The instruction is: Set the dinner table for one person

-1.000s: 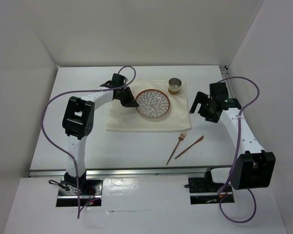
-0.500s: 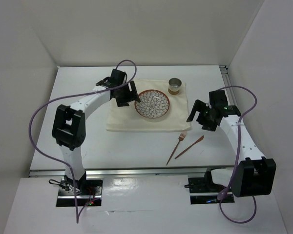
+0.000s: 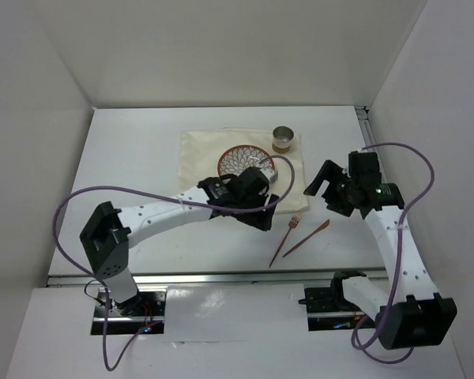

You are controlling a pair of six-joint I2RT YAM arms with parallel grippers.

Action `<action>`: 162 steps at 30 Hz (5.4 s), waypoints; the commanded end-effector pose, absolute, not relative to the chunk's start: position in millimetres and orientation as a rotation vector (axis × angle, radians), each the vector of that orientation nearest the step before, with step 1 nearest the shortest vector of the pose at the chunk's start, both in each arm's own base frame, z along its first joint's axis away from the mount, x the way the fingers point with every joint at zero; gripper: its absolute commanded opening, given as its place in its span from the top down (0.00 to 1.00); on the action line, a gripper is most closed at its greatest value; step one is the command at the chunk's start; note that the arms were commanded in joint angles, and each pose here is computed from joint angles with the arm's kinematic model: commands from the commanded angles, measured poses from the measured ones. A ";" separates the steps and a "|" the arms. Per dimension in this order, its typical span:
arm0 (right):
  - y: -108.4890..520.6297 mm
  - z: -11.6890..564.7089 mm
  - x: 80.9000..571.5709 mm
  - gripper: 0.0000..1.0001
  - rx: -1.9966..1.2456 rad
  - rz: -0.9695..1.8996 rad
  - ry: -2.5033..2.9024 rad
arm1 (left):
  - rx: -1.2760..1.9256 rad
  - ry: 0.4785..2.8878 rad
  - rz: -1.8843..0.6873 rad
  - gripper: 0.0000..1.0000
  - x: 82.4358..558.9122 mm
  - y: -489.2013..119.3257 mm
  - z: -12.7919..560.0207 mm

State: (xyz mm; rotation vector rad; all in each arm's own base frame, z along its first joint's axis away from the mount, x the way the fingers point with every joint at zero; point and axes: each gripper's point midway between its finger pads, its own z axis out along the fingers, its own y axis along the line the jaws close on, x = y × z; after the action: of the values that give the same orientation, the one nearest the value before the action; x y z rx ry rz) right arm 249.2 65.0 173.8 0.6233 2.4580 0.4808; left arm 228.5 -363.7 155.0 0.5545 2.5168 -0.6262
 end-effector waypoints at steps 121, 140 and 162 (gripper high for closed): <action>82.3 75.1 208.8 0.17 0.983 0.491 2.662 | -0.099 2.518 0.047 0.54 488.7 -161.5 107.4; 73.7 28.0 199.1 0.39 1.205 0.185 2.652 | -0.082 2.280 -0.264 0.54 399.5 -156.5 268.9; 42.8 76.2 235.4 1.00 1.009 0.036 2.488 | -0.053 2.257 -0.308 0.54 378.6 -159.8 293.2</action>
State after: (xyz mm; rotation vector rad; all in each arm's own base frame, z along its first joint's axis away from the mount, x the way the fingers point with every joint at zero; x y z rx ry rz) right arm 210.2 54.5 35.4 1.1775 2.5893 0.0630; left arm 381.7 -158.3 253.9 -0.0557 2.3515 -0.2546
